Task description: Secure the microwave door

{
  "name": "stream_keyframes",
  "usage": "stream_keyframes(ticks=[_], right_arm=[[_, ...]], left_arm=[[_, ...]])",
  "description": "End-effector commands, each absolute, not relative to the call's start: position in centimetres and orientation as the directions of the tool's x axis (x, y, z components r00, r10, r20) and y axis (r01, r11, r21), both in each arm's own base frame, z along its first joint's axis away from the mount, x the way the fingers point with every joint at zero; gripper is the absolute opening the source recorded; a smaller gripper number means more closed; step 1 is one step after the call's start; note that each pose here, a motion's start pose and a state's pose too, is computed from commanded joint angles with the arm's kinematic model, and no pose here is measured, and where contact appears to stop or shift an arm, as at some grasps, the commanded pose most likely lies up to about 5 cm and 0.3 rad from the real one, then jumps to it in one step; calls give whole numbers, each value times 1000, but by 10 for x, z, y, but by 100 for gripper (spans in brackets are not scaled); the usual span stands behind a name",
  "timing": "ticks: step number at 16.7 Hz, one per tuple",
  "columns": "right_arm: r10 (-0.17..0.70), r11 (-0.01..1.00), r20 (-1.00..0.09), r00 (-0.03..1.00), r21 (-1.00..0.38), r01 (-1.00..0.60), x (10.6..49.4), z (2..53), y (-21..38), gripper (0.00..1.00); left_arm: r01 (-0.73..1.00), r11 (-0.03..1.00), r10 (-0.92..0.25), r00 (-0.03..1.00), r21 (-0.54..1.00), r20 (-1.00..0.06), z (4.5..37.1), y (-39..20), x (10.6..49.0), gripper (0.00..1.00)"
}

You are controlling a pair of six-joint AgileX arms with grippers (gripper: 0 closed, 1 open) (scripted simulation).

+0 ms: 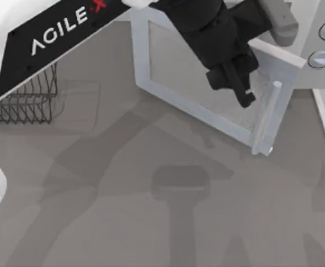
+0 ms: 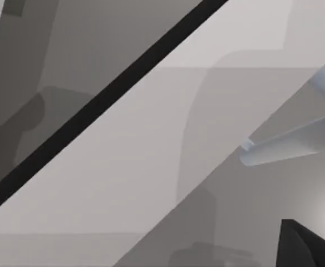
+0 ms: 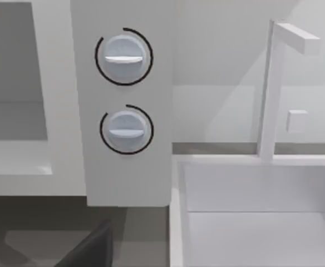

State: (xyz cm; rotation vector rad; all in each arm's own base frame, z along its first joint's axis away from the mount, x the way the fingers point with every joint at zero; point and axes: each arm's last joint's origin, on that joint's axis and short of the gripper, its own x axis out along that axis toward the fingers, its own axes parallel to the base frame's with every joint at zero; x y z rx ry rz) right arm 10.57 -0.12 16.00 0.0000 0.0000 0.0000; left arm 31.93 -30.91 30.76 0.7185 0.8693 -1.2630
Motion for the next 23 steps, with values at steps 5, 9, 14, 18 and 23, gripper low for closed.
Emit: stream_keyframes(ticks=[5,9,14,18,23], right_arm=[[0,1000,0,1000,0,0,106,160,-1,100],[0,1000,0,1000,0,0,106,160,-1,100],[0,1000,0,1000,0,0,106,160,-1,100],[0,1000,0,1000,0,0,106,160,-1,100],[0,1000,0,1000,0,0,106,160,-1,100]], left_arm=[[987,153,-470,29,-49,-882,302,-319,312,0],[985,154,-446,-2,-79,-895,288,-329,315,0],[984,176,-496,82,-8,-864,308,-329,319,0],[985,173,-493,75,-13,-867,306,-329,319,0],[983,171,-449,13,-72,-893,291,-339,316,0]])
